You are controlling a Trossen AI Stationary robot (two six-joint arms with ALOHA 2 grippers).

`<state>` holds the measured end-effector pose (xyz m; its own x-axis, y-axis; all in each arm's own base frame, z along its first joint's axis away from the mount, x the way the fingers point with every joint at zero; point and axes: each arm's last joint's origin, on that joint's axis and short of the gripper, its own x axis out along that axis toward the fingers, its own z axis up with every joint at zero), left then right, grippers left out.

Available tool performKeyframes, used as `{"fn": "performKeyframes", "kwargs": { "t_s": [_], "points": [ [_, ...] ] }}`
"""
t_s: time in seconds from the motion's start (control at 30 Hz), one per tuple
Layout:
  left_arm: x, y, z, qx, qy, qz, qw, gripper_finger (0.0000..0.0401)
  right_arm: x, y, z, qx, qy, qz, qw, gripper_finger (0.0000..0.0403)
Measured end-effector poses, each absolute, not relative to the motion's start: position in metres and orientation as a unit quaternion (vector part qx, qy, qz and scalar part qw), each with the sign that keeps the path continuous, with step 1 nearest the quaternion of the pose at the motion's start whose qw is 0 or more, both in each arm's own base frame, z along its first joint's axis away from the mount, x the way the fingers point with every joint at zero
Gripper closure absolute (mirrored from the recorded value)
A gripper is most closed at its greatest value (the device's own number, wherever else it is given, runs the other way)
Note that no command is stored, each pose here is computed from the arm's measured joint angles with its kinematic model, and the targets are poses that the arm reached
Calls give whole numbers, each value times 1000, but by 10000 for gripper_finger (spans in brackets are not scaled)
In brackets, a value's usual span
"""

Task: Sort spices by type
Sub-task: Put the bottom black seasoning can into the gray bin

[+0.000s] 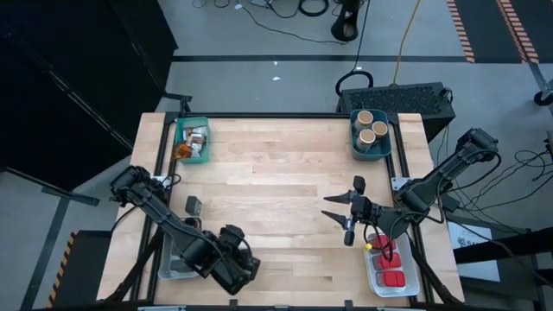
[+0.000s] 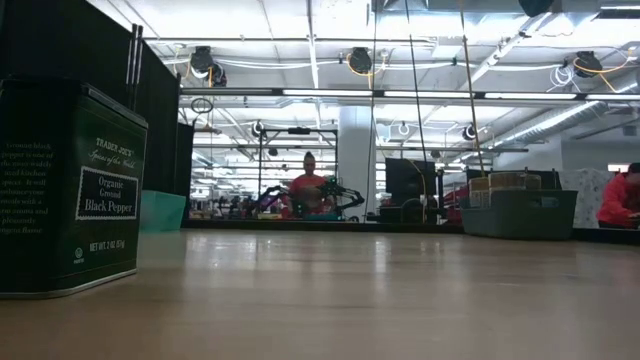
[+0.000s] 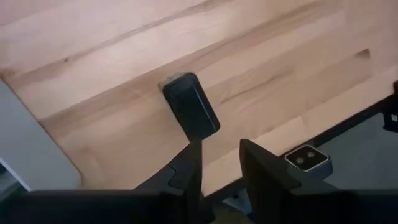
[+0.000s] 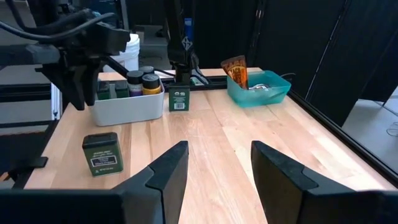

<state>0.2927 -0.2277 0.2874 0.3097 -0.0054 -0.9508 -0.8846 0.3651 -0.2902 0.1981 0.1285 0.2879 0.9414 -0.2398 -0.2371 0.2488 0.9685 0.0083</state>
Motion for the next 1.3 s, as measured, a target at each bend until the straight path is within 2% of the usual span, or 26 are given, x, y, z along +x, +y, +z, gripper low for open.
{"fn": "performKeyframes", "kwargs": {
  "t_s": [0.17, 0.37, 0.47, 0.9, 1.3],
  "points": [
    [296, -225, 288, -438, 497, 311, 682, 258, 198, 129, 288, 19, 118, -124, 985, 243],
    [299, -219, 284, -428, 492, 319, 688, 193, 198, 129, 288, 20, 117, -124, 985, 243],
    [301, -218, 279, -430, 490, 331, 682, 173, 198, 129, 288, 20, 117, -124, 985, 243],
    [309, -222, 254, -429, 514, 367, 646, 169, 198, 130, 287, 23, 125, -100, 987, 243],
    [319, -228, 234, -420, 513, 373, 649, 169, 198, 130, 288, 25, 125, -99, 987, 243]
  ]
}}
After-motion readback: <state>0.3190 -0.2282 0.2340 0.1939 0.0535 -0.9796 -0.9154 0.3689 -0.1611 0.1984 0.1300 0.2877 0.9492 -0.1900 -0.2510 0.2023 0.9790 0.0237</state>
